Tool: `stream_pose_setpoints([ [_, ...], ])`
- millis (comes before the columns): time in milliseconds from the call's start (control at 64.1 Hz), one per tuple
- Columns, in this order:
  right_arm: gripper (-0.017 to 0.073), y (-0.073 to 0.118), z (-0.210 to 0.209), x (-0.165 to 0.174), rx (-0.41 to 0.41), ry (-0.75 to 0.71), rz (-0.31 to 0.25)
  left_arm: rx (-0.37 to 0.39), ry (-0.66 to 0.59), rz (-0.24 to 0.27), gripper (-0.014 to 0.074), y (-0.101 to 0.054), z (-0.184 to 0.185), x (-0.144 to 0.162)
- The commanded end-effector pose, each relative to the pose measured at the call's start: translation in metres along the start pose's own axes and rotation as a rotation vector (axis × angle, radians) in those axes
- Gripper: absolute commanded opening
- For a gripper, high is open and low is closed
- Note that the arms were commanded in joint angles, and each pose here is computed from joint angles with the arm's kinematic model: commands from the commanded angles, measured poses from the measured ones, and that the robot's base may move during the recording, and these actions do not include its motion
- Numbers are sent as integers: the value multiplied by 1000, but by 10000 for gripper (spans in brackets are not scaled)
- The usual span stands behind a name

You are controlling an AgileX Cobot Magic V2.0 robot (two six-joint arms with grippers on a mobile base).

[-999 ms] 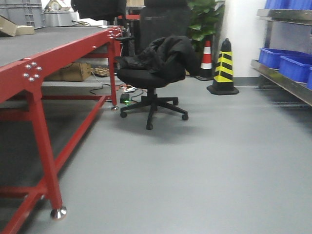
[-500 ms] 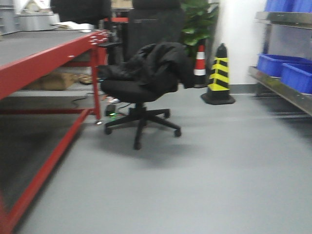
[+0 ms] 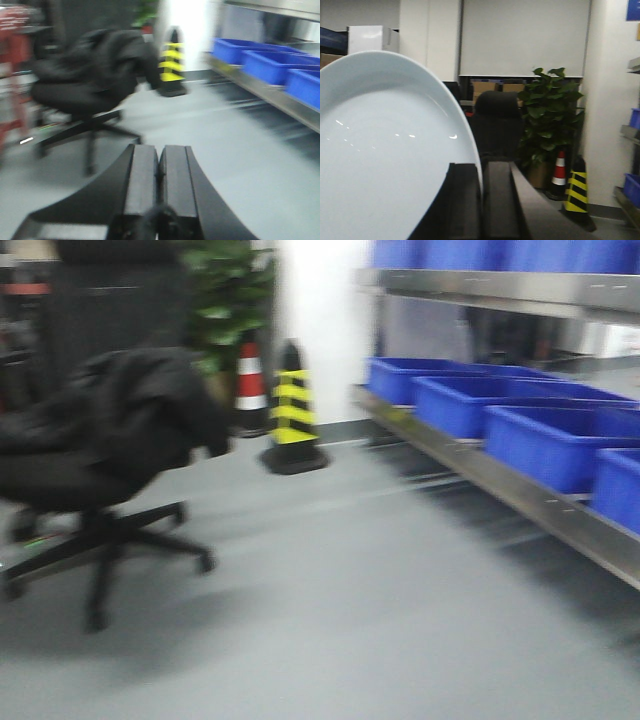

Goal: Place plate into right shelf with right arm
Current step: 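Drive to the steel shelf rack holding the plate in the right gripper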

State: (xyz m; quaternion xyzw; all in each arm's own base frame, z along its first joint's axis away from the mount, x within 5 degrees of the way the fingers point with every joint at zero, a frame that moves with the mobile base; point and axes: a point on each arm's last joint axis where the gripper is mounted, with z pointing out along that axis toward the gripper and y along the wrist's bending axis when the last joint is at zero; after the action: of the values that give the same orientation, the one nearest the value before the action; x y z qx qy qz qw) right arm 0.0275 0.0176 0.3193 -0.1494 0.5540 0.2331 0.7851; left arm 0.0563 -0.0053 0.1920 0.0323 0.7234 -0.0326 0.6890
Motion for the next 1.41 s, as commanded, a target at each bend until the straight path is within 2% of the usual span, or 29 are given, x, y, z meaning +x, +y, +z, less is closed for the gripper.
stream_pose_setpoints([
  [0, 57, -4, 1, -16, 48, -94, 8, 3, -83, -7, -47, 0, 0, -5],
  [1389, 57, -4, 1, -15, 47, -92, 8, 3, -83, -7, -47, 0, 0, -5],
])
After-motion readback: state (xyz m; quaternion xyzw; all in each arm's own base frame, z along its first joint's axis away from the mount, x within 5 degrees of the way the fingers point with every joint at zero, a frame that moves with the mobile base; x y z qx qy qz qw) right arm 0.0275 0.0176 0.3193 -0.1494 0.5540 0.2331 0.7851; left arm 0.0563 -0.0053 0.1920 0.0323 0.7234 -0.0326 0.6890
